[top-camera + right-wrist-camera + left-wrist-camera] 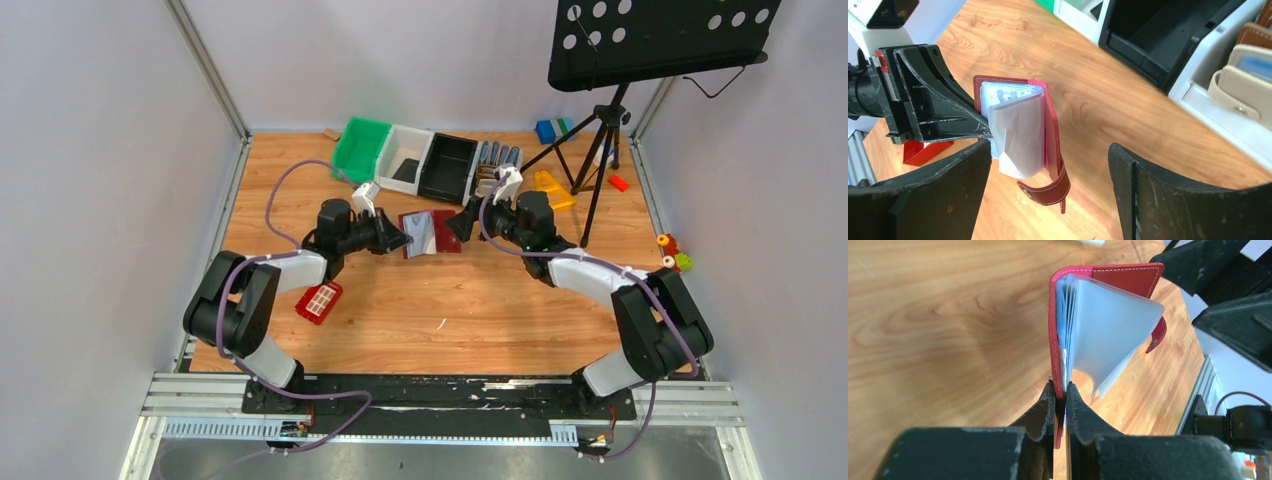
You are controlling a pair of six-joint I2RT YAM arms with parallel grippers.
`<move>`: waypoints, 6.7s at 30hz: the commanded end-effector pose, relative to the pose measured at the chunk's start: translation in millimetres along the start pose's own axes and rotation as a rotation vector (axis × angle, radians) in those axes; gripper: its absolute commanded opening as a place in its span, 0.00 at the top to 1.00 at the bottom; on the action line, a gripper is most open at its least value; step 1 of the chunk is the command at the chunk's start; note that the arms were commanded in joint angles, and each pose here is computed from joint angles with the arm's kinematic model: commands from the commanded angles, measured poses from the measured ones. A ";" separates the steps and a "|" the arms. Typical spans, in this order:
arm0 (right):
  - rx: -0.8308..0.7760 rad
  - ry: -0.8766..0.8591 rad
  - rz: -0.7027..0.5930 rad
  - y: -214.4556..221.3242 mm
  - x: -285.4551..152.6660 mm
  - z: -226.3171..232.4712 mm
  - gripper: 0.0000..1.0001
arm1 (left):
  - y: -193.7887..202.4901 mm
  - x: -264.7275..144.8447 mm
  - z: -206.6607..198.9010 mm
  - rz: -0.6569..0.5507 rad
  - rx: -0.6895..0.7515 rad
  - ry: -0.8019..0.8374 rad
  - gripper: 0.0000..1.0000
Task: Take the credit cards out of the card holder
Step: Move the storage box to the center of the board, then remove the credit card from the card holder.
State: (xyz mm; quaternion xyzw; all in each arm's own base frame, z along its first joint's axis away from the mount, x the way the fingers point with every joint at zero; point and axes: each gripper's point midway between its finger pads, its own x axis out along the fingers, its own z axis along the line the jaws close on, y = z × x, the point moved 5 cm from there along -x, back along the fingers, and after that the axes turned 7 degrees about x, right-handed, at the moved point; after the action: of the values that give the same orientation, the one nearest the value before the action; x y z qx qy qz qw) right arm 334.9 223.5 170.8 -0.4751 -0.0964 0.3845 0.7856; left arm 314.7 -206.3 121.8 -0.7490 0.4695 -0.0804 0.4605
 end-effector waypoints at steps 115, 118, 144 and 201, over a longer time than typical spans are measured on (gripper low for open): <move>0.229 0.012 0.600 128.4 27.7 0.0 0.90 | 53.6 11.6 -26.0 0.092 -0.140 0.296 0.85; 0.232 0.023 0.592 125.3 26.6 -1.7 0.82 | 59.3 14.3 -18.5 0.132 -0.140 0.246 0.85; 0.402 -0.137 0.512 105.6 10.1 6.7 0.41 | 61.5 13.8 -15.7 0.152 -0.138 0.227 0.83; 0.479 -0.069 0.545 113.4 3.2 -4.5 0.25 | 61.1 8.9 -18.7 0.158 -0.131 0.225 0.93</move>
State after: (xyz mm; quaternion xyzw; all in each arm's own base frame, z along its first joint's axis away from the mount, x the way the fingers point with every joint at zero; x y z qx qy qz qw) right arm 280.7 259.6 75.4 -0.2524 0.1017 0.6189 0.7368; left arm 267.1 -228.9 67.1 -0.7318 0.5828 -0.0587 0.3484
